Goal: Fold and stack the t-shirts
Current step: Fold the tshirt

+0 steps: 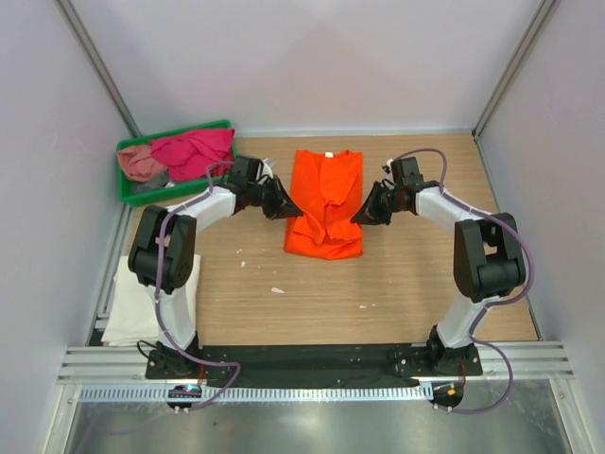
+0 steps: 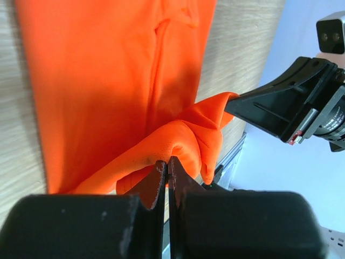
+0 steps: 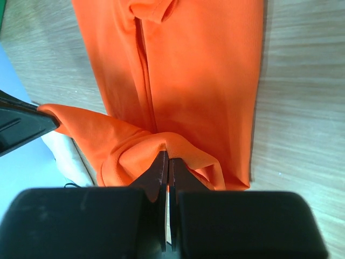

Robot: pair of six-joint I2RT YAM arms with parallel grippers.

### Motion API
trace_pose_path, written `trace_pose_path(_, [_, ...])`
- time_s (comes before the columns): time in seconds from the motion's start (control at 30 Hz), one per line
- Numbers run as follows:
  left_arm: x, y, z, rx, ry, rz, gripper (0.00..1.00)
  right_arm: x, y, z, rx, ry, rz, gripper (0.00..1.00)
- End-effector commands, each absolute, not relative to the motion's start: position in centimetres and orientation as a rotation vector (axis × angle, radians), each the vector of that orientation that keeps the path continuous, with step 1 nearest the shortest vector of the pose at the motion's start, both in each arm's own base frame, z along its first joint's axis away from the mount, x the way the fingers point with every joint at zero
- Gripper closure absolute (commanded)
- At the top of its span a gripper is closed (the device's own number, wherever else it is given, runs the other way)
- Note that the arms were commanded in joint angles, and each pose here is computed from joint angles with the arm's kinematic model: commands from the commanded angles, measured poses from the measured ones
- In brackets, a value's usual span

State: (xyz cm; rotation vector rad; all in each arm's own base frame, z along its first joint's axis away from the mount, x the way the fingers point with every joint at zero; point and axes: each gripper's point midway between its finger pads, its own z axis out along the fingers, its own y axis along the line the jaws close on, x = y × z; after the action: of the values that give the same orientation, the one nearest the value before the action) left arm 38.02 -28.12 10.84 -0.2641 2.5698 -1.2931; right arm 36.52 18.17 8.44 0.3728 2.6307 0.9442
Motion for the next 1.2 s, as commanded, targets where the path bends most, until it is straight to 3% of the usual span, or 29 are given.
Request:
trace_pose_path(0.0, [39.4, -27.6, 11.8, -0.266, 2.533, -1.341, 1.0, 37.7, 18.3, 9.2, 0.316, 2.618, 0.973, 0.99])
trace_pose_path(0.9, [45.6, -26.6, 8.5, -0.418, 2.534, -1.312, 1.0, 42.7, 17.7, 6.3, 0.386, 2.605, 0.978, 0.99])
trace_pose_path(1.0, [46.2, -26.4, 7.7, -0.429, 2.541, -1.286, 0.93, 43.3, 17.4, 5.6, 0.398, 2.603, 0.983, 0.98])
trace_pose_path(1.03, [46.4, -26.4, 7.6, -0.425, 2.542, -1.273, 0.85, 43.6, 17.4, 4.9, 0.405, 2.608, 0.982, 0.97])
trace_pose_path(1.1, [47.1, -26.1, 7.4, -0.426, 2.545, -1.239, 0.79, 44.6, 17.2, 5.2, 0.399, 2.594, 0.972, 0.9])
trace_pose_path(1.13, [47.3, -25.9, 7.4, -0.376, 2.547, -1.2, 0.71, 44.7, 16.9, 5.1, 0.409, 2.607, 0.962, 0.85])
trace_pose_path(1.17, [47.7, -25.8, 8.3, -0.36, 2.557, -1.171, 0.66, 45.5, 16.7, 6.0, 0.395, 2.587, 0.94, 0.75])
